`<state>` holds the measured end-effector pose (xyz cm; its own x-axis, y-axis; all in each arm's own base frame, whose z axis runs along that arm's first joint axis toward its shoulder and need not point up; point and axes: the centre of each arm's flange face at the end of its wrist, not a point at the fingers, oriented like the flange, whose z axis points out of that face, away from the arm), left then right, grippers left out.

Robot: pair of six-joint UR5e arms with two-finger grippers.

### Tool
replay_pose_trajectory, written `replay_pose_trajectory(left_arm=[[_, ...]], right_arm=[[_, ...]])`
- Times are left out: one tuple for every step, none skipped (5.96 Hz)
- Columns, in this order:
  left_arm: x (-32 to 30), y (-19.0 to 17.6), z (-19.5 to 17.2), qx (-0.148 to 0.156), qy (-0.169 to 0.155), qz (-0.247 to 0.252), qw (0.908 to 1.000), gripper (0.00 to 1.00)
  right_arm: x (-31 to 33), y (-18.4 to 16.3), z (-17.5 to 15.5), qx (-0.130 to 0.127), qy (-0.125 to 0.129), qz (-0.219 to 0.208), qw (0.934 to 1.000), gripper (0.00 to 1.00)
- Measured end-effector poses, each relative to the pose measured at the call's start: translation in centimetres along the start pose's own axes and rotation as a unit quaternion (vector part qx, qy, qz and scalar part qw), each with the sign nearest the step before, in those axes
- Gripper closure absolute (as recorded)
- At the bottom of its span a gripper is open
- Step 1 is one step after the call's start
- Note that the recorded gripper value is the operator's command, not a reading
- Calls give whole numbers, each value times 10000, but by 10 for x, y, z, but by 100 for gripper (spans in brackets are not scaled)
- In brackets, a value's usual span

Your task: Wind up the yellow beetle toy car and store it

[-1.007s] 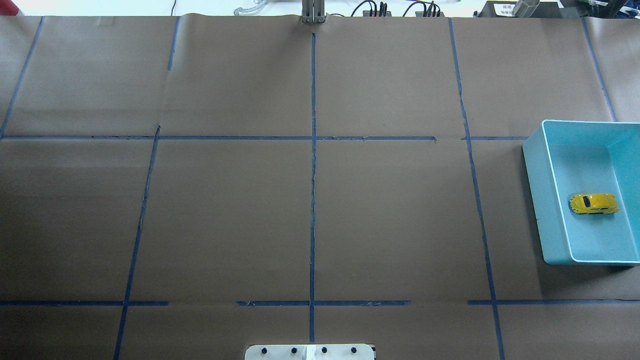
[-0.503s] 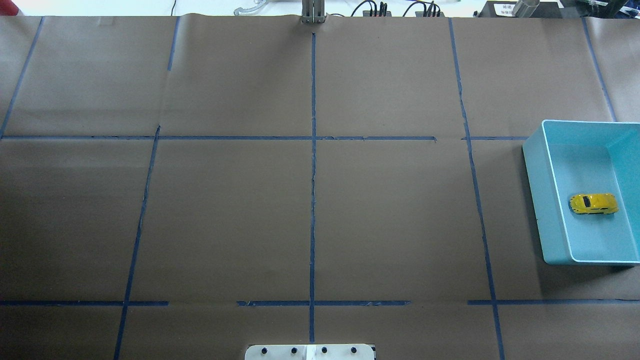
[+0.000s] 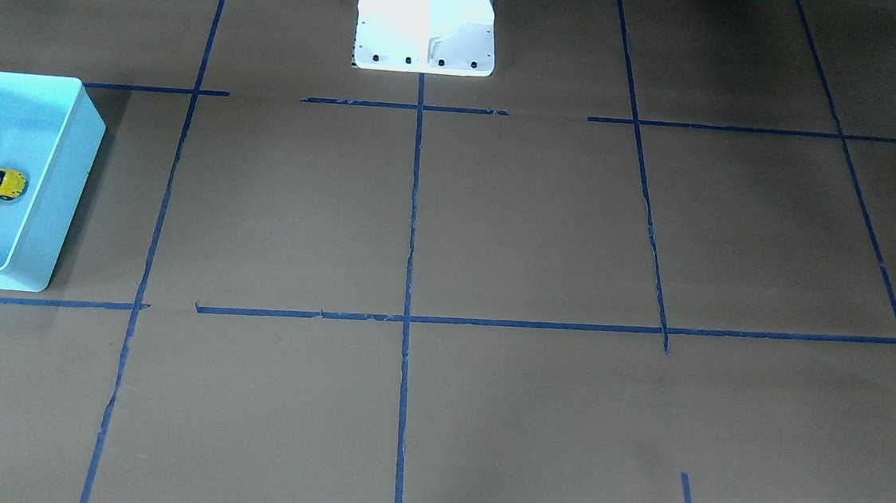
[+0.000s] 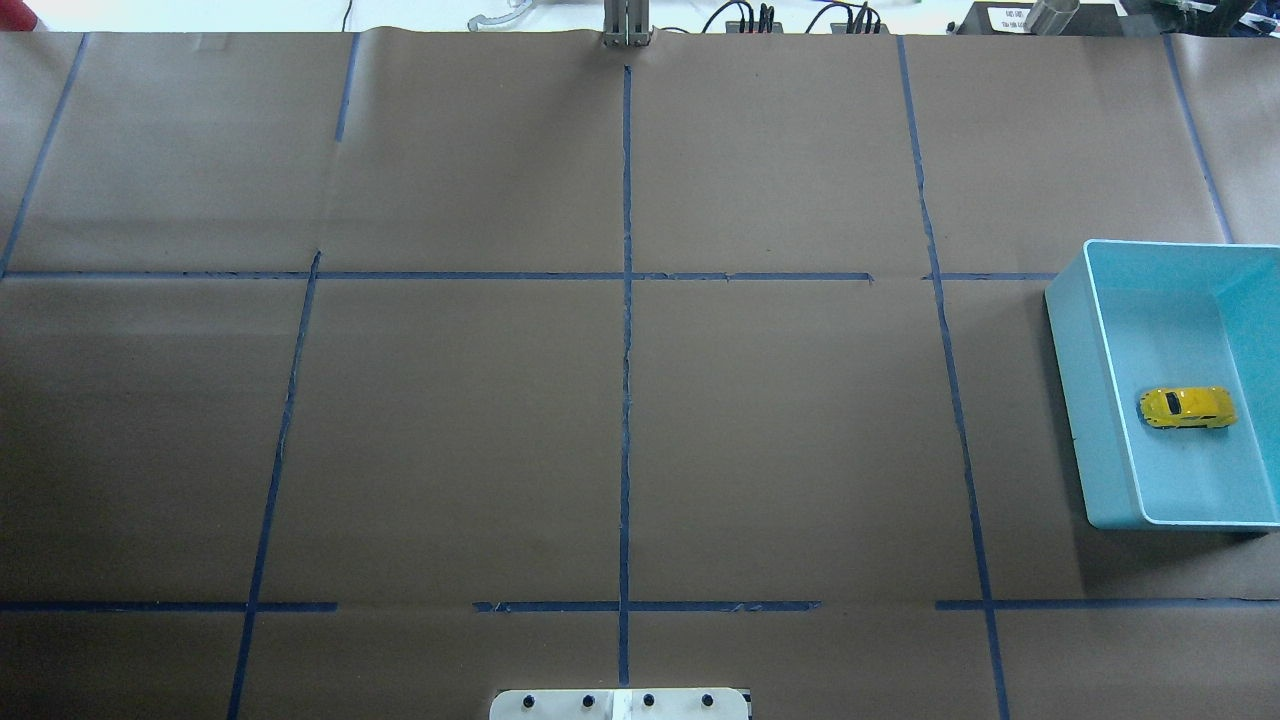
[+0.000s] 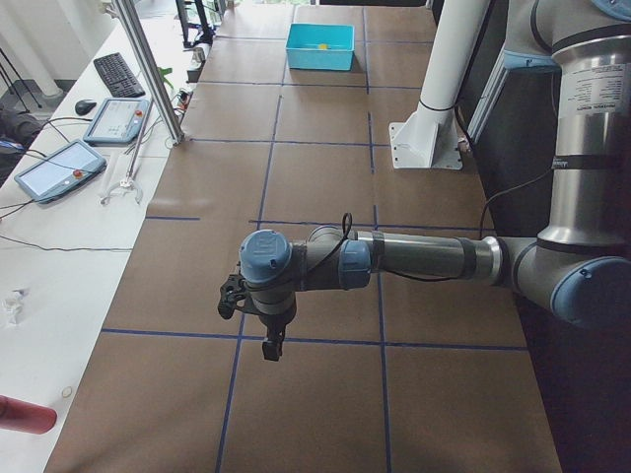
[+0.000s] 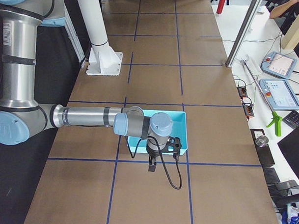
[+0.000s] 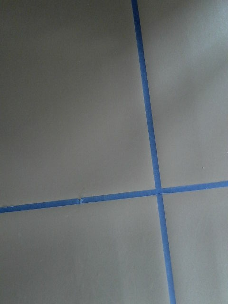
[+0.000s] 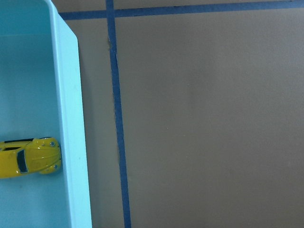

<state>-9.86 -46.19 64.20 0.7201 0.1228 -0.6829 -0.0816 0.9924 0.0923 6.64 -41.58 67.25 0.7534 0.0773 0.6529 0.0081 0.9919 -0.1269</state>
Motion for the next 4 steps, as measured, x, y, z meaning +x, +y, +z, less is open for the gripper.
replay_pose_trajectory(left_arm=[[0,0,0,-1,0,-6,10000,0],[0,0,0,0,0,2,10000,0],[0,0,0,3,0,24,10000,0],[0,0,0,5,-1,39,10000,0]], right_arm=[[1,0,-1,19,-37,10,10000,0],[1,0,-2,32,-82,9,10000,0],[0,-1,-3,41,-98,1,9999,0],[-1,-2,-5,62,-98,-16,9999,0]])
